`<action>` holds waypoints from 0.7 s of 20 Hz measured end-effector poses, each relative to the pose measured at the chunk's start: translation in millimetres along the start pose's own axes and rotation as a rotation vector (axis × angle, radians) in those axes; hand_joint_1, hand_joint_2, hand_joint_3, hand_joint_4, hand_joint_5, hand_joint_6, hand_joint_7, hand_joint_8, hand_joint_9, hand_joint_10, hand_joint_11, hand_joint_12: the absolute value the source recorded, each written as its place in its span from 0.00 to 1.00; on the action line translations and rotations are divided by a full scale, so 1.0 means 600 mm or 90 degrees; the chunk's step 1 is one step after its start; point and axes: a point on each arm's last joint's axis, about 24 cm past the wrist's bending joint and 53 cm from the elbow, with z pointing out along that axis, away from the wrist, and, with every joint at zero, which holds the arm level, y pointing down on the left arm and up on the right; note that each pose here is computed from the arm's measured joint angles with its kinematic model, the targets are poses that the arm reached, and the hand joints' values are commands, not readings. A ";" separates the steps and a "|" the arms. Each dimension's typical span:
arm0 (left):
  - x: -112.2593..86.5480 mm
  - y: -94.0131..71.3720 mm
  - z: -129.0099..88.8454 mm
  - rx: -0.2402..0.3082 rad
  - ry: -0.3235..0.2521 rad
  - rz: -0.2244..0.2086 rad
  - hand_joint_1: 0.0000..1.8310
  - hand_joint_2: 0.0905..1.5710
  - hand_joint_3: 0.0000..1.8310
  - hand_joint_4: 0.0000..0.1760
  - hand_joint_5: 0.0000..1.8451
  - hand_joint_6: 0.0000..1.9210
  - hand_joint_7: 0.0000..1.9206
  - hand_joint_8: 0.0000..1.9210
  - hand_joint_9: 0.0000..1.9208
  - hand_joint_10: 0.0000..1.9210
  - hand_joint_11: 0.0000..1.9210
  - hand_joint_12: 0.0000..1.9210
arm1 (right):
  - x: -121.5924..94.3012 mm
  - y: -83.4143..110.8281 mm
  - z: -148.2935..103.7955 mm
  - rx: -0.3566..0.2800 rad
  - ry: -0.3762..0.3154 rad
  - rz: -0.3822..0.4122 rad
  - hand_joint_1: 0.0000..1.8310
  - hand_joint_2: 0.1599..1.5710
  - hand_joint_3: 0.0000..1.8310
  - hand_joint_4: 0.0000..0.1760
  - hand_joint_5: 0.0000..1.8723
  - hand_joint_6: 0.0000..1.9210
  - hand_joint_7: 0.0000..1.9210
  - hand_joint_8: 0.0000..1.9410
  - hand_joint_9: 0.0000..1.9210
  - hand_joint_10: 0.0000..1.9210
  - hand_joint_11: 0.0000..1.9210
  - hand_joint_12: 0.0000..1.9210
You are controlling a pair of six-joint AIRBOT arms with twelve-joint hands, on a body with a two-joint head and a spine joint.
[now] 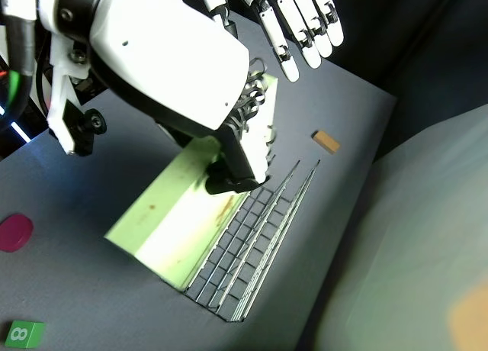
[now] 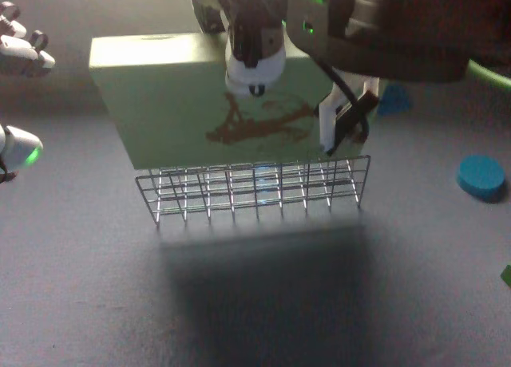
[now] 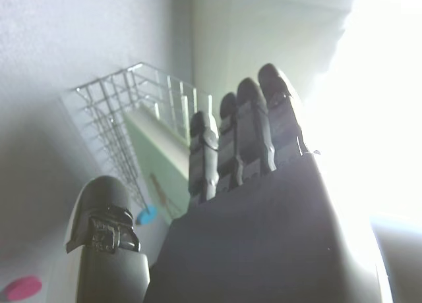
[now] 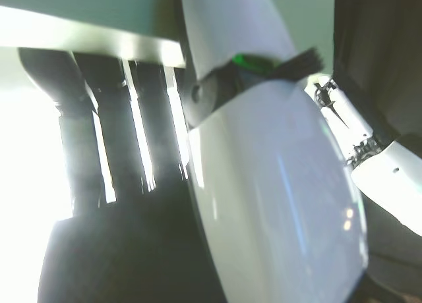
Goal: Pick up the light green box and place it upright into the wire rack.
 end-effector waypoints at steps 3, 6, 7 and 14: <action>0.000 -0.003 0.000 0.003 -0.001 0.002 0.04 0.82 0.00 0.39 0.10 0.00 0.06 0.00 0.06 0.00 0.00 0.17 | 0.022 -0.003 0.013 0.001 0.017 0.006 0.74 0.70 0.00 0.00 0.42 0.57 0.51 0.52 0.44 0.74 0.36 0.78; 0.000 -0.004 0.000 0.004 0.000 -0.001 0.04 0.82 0.00 0.38 0.11 0.00 0.06 0.00 0.06 0.00 0.00 0.16 | 0.042 -0.005 0.020 0.002 0.029 -0.001 0.74 0.71 0.00 0.00 0.41 0.60 0.50 0.54 0.41 0.75 0.35 0.78; 0.000 -0.004 0.000 0.004 0.000 -0.001 0.04 0.82 0.00 0.39 0.11 0.00 0.06 0.00 0.06 0.00 0.00 0.15 | 0.047 -0.006 0.022 0.003 0.033 -0.001 0.74 0.71 0.00 0.00 0.41 0.59 0.50 0.55 0.41 0.75 0.36 0.78; 0.001 -0.004 0.000 0.004 0.001 -0.007 0.04 0.82 0.00 0.39 0.11 0.00 0.07 0.00 0.06 0.00 0.00 0.16 | 0.095 -0.045 0.052 0.038 0.061 -0.020 0.74 0.71 0.00 0.00 0.41 0.59 0.50 0.55 0.42 0.75 0.36 0.78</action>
